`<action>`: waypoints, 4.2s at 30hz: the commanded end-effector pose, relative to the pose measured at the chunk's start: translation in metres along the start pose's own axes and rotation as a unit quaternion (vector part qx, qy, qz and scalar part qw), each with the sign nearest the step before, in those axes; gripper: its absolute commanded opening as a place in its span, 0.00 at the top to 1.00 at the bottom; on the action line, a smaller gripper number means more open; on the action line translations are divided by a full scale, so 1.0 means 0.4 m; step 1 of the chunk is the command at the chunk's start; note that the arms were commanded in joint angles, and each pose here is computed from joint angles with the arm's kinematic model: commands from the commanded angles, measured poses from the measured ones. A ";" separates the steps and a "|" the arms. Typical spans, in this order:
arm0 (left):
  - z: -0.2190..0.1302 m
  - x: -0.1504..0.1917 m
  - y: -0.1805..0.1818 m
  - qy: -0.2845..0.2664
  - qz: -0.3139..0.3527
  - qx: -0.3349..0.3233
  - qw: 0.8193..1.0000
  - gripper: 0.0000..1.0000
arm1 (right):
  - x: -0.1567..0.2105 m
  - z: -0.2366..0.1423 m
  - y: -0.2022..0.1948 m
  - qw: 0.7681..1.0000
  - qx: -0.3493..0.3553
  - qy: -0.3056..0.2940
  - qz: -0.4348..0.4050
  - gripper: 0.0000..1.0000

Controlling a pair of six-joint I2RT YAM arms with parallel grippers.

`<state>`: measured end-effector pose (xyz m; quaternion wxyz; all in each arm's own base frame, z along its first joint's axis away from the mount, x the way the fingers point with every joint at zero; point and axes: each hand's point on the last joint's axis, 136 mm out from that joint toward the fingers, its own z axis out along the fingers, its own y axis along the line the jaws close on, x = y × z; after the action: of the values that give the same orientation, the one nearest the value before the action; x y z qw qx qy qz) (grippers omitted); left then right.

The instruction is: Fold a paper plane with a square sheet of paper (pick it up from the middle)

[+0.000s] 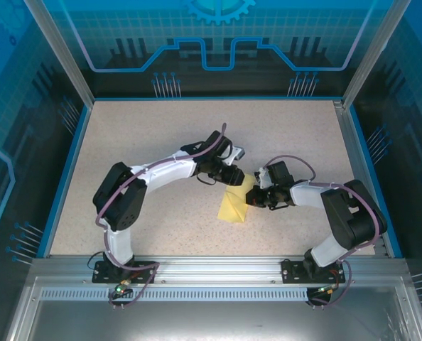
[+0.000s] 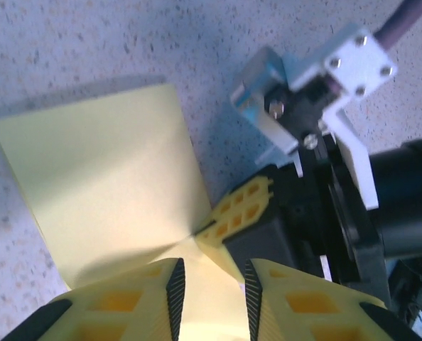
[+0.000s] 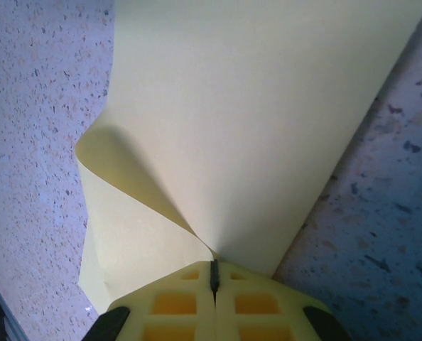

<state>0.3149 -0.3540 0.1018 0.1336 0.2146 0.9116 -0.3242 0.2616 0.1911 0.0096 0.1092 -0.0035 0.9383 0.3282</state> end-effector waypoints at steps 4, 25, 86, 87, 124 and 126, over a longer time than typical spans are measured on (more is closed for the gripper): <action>0.040 0.100 0.015 0.038 -0.035 0.009 0.999 0.71 | 0.058 0.018 -0.068 0.998 0.044 0.038 0.023 0.99; 0.136 0.171 0.103 0.077 -0.047 -0.019 0.996 0.73 | 0.060 0.013 -0.064 0.998 0.044 0.040 0.021 0.99; 0.207 0.274 0.198 0.138 -0.066 -0.060 0.986 0.73 | 0.140 0.022 0.090 0.999 -0.010 0.050 -0.015 0.96; 0.208 0.276 0.200 0.139 -0.067 -0.061 0.986 0.73 | 0.143 0.023 0.087 0.999 -0.007 0.052 -0.015 0.96; 0.202 0.271 0.183 0.158 -0.056 -0.043 0.985 0.71 | 0.273 -0.014 0.006 0.995 0.040 0.092 -0.008 0.96; 0.202 0.271 0.179 0.160 -0.056 -0.039 0.985 0.71 | 0.280 -0.015 0.002 0.995 0.041 0.094 -0.007 0.96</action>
<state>0.2865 -0.3563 0.0161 0.0433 0.2166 0.9174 -0.3309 0.1865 0.2106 0.0107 0.0863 -0.0438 0.9436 0.3166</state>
